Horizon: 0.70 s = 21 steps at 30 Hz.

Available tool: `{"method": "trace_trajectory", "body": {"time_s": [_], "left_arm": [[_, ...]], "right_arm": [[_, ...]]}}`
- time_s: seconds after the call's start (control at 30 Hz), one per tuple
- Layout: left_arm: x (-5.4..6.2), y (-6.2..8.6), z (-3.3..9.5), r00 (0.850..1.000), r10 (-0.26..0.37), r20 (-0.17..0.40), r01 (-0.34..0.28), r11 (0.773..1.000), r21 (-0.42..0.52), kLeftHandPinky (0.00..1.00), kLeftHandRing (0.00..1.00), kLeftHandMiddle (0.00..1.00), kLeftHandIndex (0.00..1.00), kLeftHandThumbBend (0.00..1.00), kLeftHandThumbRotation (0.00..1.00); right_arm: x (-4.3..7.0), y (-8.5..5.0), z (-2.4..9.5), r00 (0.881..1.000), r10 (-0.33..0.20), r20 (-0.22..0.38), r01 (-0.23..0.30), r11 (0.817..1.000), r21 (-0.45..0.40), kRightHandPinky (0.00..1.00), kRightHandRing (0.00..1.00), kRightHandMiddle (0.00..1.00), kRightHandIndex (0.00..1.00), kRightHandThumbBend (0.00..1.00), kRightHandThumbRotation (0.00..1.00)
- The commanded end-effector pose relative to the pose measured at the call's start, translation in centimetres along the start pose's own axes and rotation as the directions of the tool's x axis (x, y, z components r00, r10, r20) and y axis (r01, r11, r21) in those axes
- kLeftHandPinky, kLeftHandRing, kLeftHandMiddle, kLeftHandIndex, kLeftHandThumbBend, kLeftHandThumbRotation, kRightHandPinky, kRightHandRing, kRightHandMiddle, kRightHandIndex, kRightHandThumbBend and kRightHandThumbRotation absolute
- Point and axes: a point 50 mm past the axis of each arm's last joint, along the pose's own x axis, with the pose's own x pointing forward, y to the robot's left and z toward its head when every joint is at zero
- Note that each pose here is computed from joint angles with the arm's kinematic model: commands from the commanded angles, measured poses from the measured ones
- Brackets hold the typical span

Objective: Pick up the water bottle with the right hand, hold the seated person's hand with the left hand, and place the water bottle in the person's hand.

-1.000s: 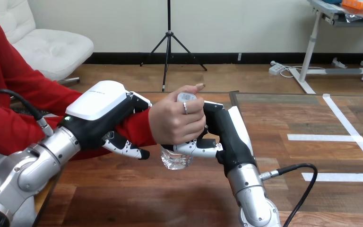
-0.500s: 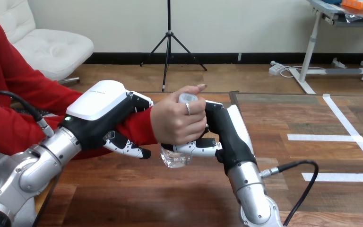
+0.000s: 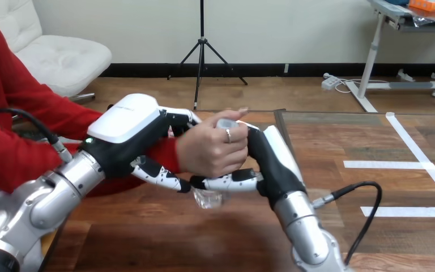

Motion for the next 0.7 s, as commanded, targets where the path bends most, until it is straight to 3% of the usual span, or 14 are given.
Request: {"method": "trace_trajectory", "body": {"time_s": [0.0, 0.23, 0.67], "left_arm": [[1.72, 2.8, 1.84, 0.988, 0.115, 0.104, -0.12, 0.991, 0.051, 0.82, 0.88, 0.9, 0.93, 0.99, 0.48], [1.51, 3.05, 2.04, 0.989, 0.105, 0.105, -0.116, 0.987, 0.107, 0.96, 0.97, 0.98, 0.99, 1.0, 0.54], [1.15, 3.23, 2.2, 0.989, 0.103, 0.104, -0.119, 0.981, 0.154, 1.0, 1.0, 1.0, 1.0, 1.0, 0.61]], "right_arm": [[1.45, -0.89, 3.04, 0.994, -0.006, 0.111, 0.008, 1.0, -0.018, 0.97, 0.99, 0.99, 0.99, 1.0, 0.44], [1.28, -0.96, 2.9, 0.995, 0.001, 0.1, 0.003, 0.999, -0.041, 1.0, 1.0, 1.0, 1.0, 1.0, 0.51], [1.18, -0.88, 2.67, 0.996, 0.01, 0.088, -0.006, 0.999, -0.05, 1.0, 1.0, 1.0, 1.0, 1.0, 0.6]]}}
